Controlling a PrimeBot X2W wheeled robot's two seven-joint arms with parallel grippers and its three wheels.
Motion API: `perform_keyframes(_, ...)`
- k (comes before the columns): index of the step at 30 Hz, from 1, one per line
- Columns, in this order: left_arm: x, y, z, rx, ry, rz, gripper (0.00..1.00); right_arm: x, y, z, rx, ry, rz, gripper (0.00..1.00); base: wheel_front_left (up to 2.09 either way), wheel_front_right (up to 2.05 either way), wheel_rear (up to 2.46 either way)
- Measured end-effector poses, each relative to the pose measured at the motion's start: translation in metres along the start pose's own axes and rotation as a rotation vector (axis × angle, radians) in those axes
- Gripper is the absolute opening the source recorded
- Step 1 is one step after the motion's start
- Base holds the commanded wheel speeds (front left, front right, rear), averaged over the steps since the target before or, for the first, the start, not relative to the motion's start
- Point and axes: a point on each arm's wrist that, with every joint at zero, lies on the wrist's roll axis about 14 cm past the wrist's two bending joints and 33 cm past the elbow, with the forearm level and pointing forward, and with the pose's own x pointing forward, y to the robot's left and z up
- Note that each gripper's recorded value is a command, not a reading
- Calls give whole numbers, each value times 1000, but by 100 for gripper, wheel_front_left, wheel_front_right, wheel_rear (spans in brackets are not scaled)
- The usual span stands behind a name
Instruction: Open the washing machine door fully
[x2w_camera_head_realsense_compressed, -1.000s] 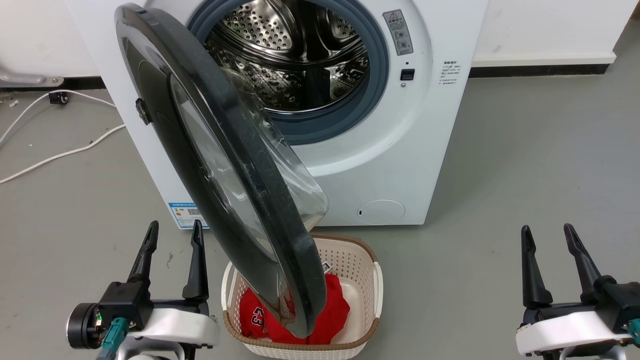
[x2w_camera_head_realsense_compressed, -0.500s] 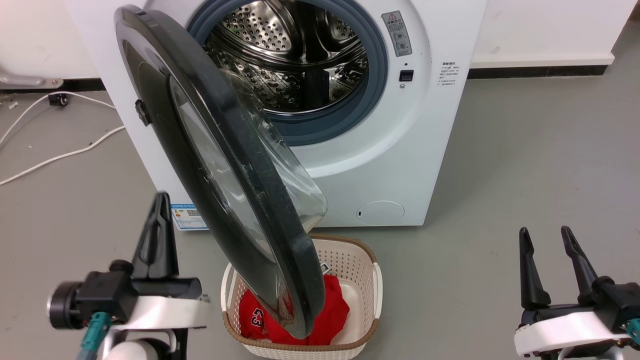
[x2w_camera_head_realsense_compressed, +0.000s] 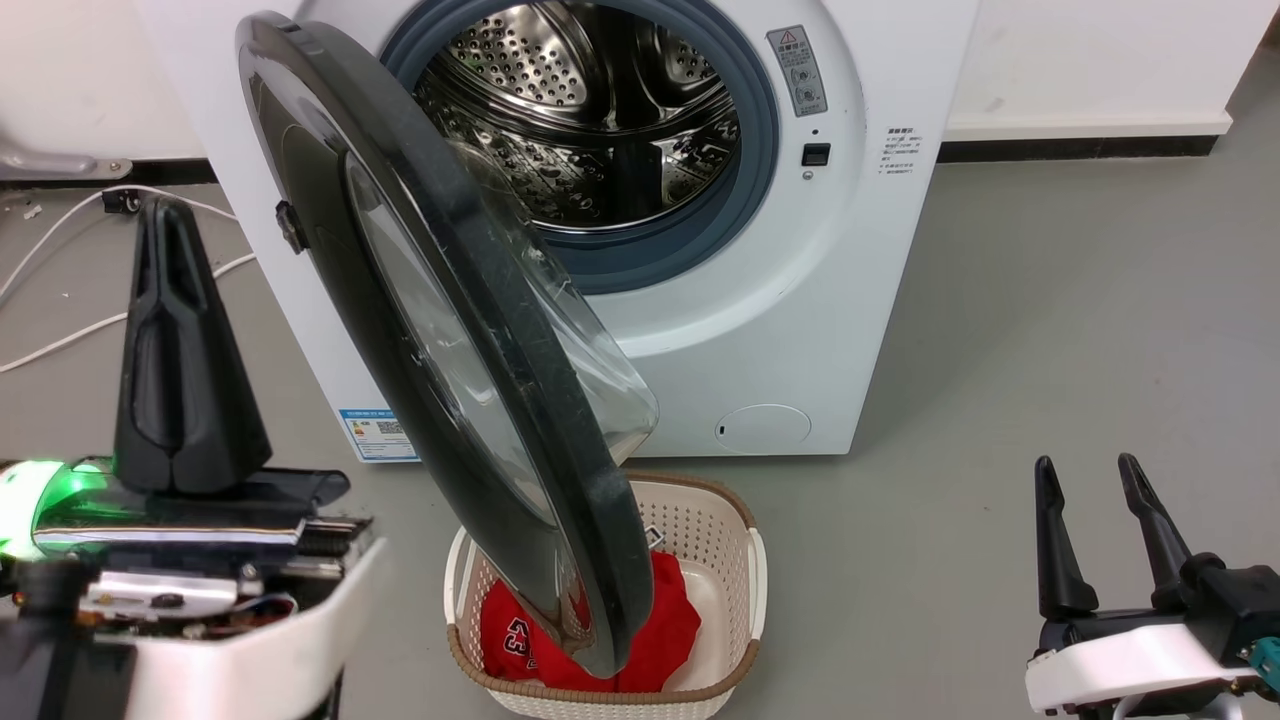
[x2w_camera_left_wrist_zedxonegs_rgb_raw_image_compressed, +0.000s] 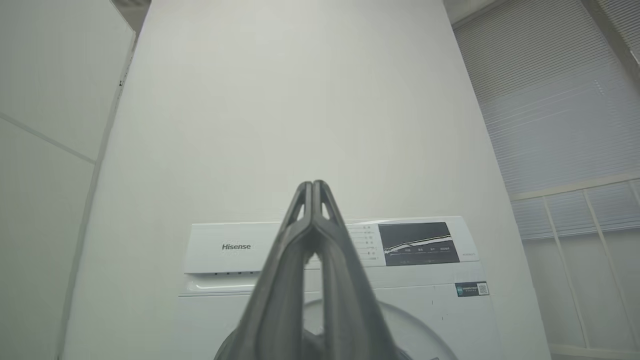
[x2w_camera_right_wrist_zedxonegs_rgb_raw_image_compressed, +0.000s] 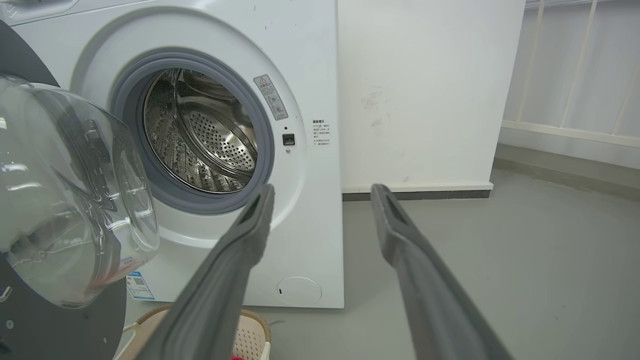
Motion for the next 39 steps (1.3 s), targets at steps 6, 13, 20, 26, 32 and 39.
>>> perform_keyframes(6, 2, -43, 12, -134, -41, -127, 0, 0, -1, -2, 4, 5, -5, 100, 0, 0, 0)
perform_keyframes(13, -37, -112, -33, -357, 176, -290, 0, 0, -2, -4, 9, 11, -8, 100, 0, 0, 0)
perform_keyframes(20, -123, -166, -84, -472, 512, -459, 0, -1, -3, -7, 15, 20, -11, 100, 0, 0, 0)
perform_keyframes(26, -187, -173, -123, -473, 754, -492, 0, -1, -2, -10, 22, 28, -10, 100, 0, 0, 0)
perform_keyframes(32, -186, -166, -152, -426, 807, -435, 0, -1, -1, -14, 26, 43, -8, 100, 0, 0, 0)
perform_keyframes(39, -163, -159, -168, -400, 783, -376, 0, -3, -4, -19, 32, 57, -19, 100, 0, 0, 0)
